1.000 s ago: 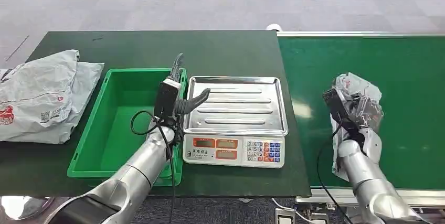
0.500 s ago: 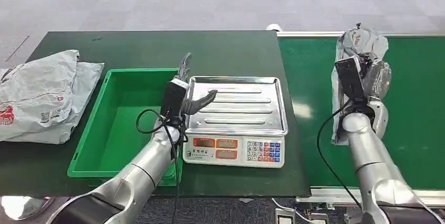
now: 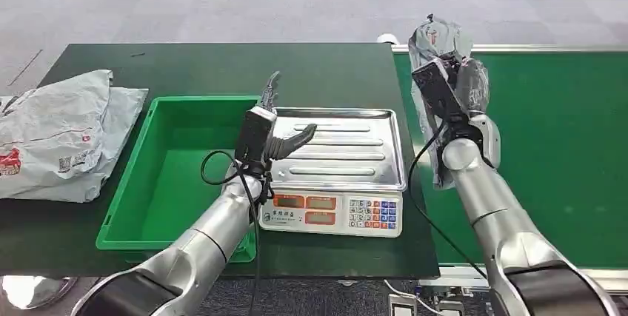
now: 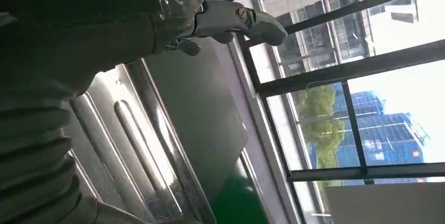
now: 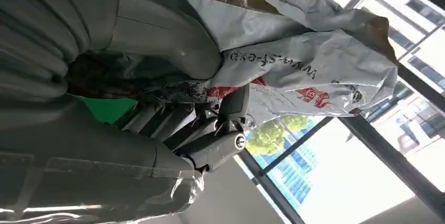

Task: Moved the parcel from conveyor to table for the left to box.

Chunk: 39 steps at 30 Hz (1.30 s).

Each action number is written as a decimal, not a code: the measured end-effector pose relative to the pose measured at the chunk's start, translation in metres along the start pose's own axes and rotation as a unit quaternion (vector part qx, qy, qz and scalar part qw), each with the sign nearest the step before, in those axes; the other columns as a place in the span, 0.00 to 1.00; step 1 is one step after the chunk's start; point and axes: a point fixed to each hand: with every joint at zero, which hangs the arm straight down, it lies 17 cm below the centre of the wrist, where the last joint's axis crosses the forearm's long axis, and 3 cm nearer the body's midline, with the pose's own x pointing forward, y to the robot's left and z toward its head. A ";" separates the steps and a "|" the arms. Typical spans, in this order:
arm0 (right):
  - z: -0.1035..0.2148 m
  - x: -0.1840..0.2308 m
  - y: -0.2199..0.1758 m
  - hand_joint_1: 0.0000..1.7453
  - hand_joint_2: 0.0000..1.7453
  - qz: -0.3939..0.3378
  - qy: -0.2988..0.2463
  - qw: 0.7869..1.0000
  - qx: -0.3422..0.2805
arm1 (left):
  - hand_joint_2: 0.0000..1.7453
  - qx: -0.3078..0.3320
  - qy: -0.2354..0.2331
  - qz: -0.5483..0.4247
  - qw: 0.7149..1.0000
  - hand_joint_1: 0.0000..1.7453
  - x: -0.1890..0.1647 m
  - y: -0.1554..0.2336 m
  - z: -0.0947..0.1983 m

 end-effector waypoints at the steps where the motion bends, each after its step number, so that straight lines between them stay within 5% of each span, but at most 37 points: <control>1: 0.000 0.002 0.002 1.00 1.00 -0.001 -0.002 1.000 0.002 | 1.00 0.000 0.000 0.000 1.000 0.00 0.000 0.000 0.000; 12: -0.001 0.082 0.085 1.00 1.00 -0.047 -0.031 0.989 0.137 | 1.00 0.013 -0.004 0.002 1.000 0.00 0.002 0.005 -0.001; 23: 0.062 0.140 0.193 1.00 1.00 -0.110 -0.015 0.928 0.357 | 1.00 0.017 -0.004 0.006 1.000 0.00 0.002 0.007 -0.002; 24: 0.069 0.142 0.200 0.00 1.00 -0.112 -0.013 0.923 0.369 | 1.00 0.018 -0.005 0.005 1.000 0.00 0.003 0.007 -0.002; 32: 0.113 0.157 0.239 0.00 1.00 -0.119 -0.003 0.887 0.447 | 1.00 0.037 -0.015 -0.010 0.999 0.00 0.008 0.016 -0.005; 39: 0.111 0.159 0.239 0.00 1.00 -0.127 -0.019 0.897 0.423 | 1.00 0.062 -0.022 -0.024 0.998 0.00 0.010 0.031 -0.006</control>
